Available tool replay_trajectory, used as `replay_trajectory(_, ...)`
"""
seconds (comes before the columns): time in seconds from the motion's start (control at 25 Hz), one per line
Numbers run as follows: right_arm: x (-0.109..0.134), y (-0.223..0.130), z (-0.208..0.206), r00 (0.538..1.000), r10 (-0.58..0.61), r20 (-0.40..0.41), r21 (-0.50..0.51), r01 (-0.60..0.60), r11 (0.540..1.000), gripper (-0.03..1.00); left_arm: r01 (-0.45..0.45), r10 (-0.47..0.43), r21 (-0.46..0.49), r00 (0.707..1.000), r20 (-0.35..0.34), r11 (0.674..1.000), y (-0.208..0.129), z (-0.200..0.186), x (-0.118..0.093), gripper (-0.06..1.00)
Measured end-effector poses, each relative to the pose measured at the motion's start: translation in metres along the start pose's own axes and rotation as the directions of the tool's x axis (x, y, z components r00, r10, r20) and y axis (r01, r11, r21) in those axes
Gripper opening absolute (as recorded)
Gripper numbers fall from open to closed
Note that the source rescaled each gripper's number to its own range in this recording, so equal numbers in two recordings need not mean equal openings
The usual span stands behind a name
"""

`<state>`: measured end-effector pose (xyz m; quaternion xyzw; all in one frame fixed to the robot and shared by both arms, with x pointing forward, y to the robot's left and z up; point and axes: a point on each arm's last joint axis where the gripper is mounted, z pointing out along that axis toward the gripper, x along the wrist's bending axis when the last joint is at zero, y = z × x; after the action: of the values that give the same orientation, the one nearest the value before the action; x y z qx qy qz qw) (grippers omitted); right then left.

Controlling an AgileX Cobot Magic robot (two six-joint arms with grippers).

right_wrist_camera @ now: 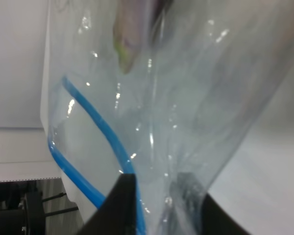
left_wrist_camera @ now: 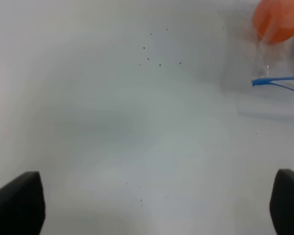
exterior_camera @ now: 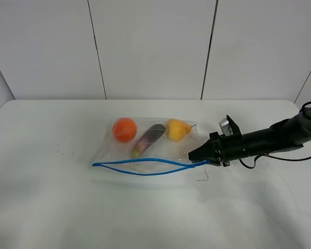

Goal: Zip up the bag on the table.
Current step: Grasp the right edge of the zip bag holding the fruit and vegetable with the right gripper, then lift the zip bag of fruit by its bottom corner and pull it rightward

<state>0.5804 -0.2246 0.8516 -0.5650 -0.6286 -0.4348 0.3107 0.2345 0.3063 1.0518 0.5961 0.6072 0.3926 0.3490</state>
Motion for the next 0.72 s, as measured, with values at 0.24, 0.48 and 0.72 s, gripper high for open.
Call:
replay_trajectory(0.24, 0.0000, 0.0001, 0.0000, 1.000, 0.000, 0.000, -0.001, 0.000, 1.000, 0.08, 0.000, 0.000, 0.000, 1.000, 0.000, 1.000, 0.0000, 0.0000, 0.0000, 1.00)
replay_trajectory(0.48, 0.0000, 0.0001, 0.0000, 1.000, 0.000, 0.000, -0.001, 0.000, 1.000, 0.07, 0.000, 0.000, 0.000, 1.000, 0.000, 1.000, 0.0000, 0.0000, 0.0000, 1.00)
replay_trajectory(0.72, 0.0000, 0.0001, 0.0000, 1.000, -0.007, 0.000, -0.001, 0.007, 1.000, 0.07, 0.000, 0.000, 0.000, 1.000, 0.000, 1.000, 0.0000, 0.0000, 0.0000, 1.00)
